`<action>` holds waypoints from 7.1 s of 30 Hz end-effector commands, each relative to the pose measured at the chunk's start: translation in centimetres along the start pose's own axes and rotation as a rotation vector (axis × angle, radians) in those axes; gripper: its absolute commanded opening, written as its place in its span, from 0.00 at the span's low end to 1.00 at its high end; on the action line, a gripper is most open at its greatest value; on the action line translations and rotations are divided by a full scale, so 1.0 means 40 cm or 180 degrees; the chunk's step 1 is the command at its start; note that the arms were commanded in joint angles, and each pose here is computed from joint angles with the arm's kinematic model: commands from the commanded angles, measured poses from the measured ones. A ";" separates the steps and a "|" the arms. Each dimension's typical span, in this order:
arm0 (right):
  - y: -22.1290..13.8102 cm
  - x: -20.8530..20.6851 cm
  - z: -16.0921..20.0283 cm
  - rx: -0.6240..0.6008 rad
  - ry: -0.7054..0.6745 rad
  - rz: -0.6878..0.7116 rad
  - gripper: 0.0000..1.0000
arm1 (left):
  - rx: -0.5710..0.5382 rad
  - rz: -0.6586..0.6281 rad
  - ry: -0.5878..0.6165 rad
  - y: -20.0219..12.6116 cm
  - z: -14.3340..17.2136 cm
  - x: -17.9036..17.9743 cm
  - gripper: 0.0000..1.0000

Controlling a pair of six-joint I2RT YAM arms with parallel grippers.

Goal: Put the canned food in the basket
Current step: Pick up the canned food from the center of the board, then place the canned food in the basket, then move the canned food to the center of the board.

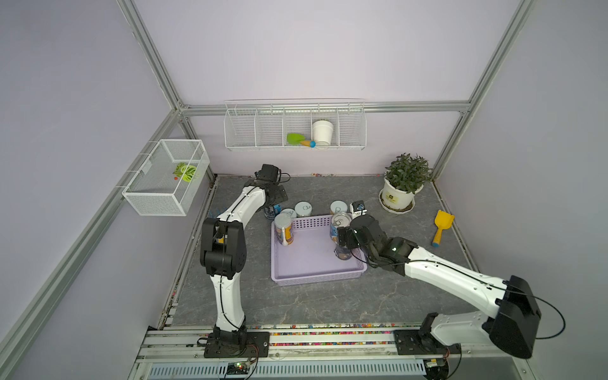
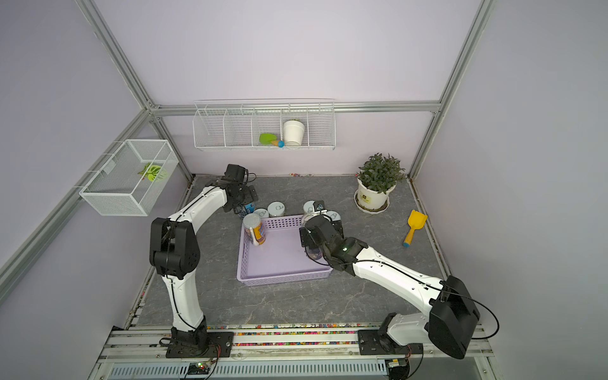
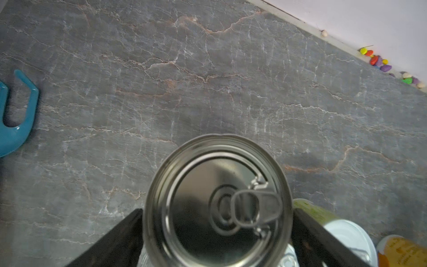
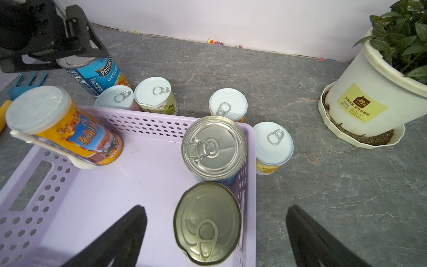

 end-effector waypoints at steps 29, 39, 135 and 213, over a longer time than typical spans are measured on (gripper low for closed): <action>0.032 0.028 -0.004 0.0122 -0.0099 -0.0039 0.98 | -0.0361 -0.0423 -0.0089 -0.086 -0.029 0.051 0.59; 0.041 0.036 -0.004 0.0156 -0.0099 -0.0063 0.98 | -0.0711 -0.0418 -0.0212 -0.244 -0.020 0.087 0.59; 0.023 0.009 -0.006 0.0071 -0.0101 0.0108 0.98 | -0.0433 0.0003 0.0581 -0.258 0.339 -0.085 0.55; 0.350 -0.254 -0.114 0.0859 0.0898 0.0715 0.98 | -0.0921 0.0266 0.0158 -0.416 0.351 0.077 1.00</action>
Point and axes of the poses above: each gripper's point midway between its finger pads, its own y axis out along the fingers, its own x axis along the line the jaws close on, z = x × y, the point moved 7 cm from there along -y, back along the fingers, and after that the axes turned 4 degrees about y, right-handed, at the moved point
